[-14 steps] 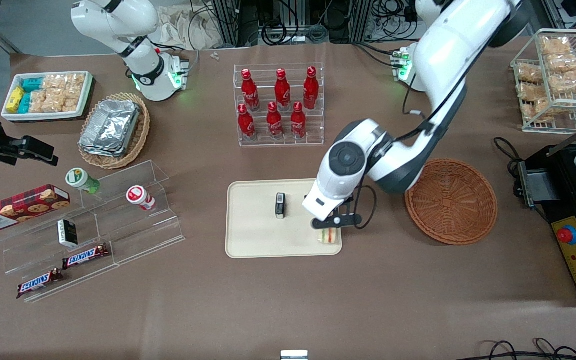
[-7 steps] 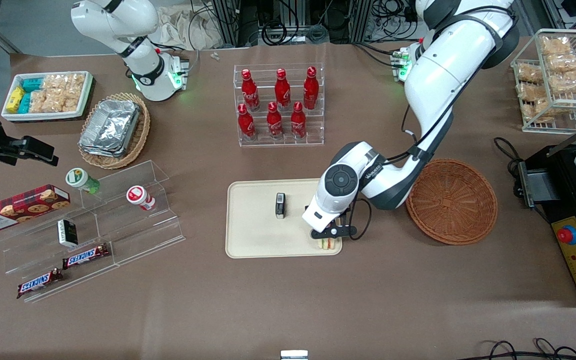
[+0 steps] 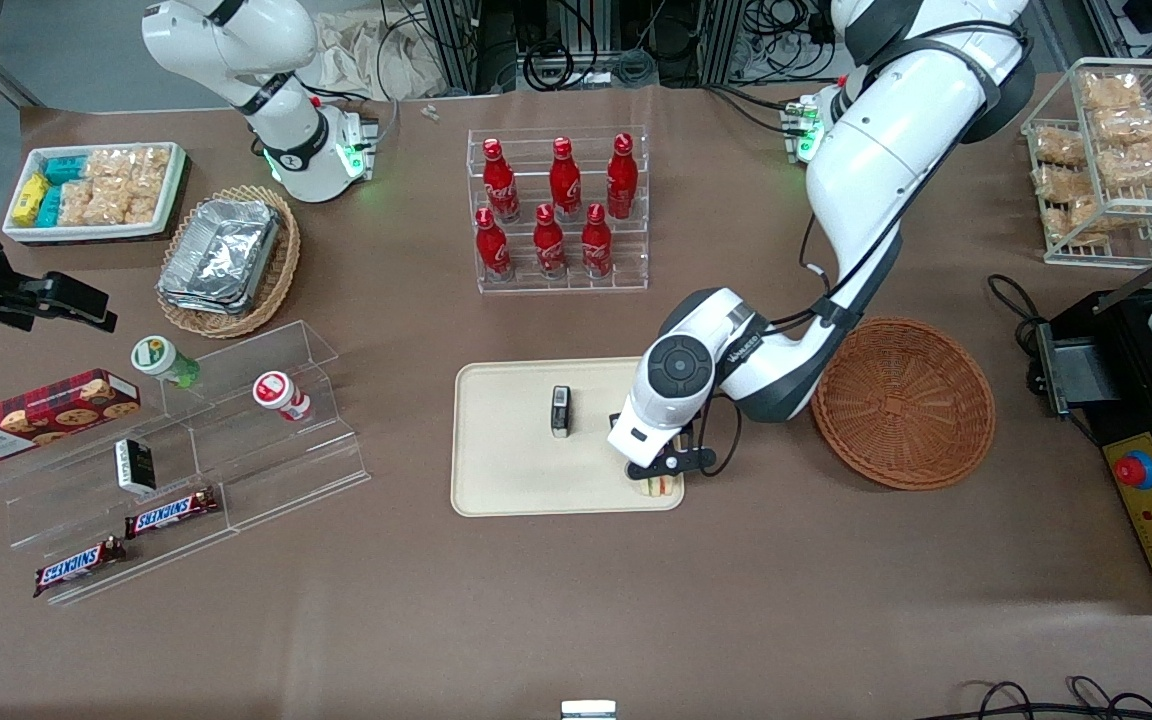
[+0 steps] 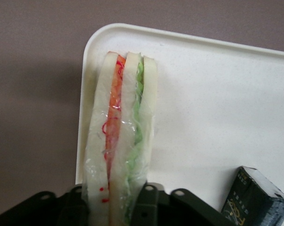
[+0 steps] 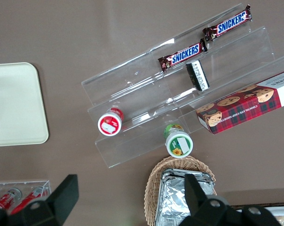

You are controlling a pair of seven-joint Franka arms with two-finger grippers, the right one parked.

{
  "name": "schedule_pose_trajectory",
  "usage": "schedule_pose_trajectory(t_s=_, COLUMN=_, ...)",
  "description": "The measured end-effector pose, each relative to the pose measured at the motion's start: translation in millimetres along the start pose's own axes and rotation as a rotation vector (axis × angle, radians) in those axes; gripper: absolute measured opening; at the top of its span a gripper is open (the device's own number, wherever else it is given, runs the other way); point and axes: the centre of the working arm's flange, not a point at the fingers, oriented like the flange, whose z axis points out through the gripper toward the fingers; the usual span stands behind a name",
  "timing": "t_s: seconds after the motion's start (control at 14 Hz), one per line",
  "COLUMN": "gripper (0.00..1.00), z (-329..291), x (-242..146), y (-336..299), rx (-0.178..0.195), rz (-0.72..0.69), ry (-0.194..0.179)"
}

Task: Place sandwich from basket to tray
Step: 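Open the left gripper to release the sandwich on the tray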

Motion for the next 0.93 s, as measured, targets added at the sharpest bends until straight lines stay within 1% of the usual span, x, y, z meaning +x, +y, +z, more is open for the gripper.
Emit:
schedule_pose_trajectory(t_s=0.07, gripper=0.52, z=0.0, x=0.0, y=0.0, rx=0.0, rz=-0.004, ry=0.0)
schedule_pose_trajectory(t_s=0.14, gripper=0.63, z=-0.1, x=0.1, y=0.1, rx=0.0, rz=-0.007, ry=0.0)
schedule_pose_trajectory(t_s=0.29, gripper=0.81, z=-1.7, x=0.6, y=0.6, rx=-0.003, rz=-0.023, ry=0.002)
schedule_pose_trajectory(t_s=0.36, gripper=0.92, z=-3.8, x=0.9, y=0.9, rx=-0.003, rz=-0.037, ry=0.003)
schedule_pose_trajectory(t_s=0.43, gripper=0.99, z=-7.1, x=1.0, y=0.5, rx=0.004, rz=-0.051, ry=0.002)
schedule_pose_trajectory(t_s=0.57, gripper=1.0, z=-21.6, x=1.6, y=-3.1, rx=0.035, rz=-0.069, ry=-0.003)
schedule_pose_trajectory(t_s=0.64, gripper=1.0, z=-35.3, x=2.8, y=-6.2, rx=0.049, rz=-0.073, ry=0.002)
schedule_pose_trajectory(t_s=0.79, gripper=1.0, z=-76.4, x=8.3, y=-17.9, rx=0.071, rz=-0.092, ry=0.027)
schedule_pose_trajectory(t_s=0.86, gripper=1.0, z=-100.8, x=11.3, y=-28.5, rx=0.09, rz=-0.107, ry=0.039)
schedule_pose_trajectory(t_s=0.93, gripper=1.0, z=-125.2, x=14.3, y=-43.1, rx=0.117, rz=-0.116, ry=0.045)
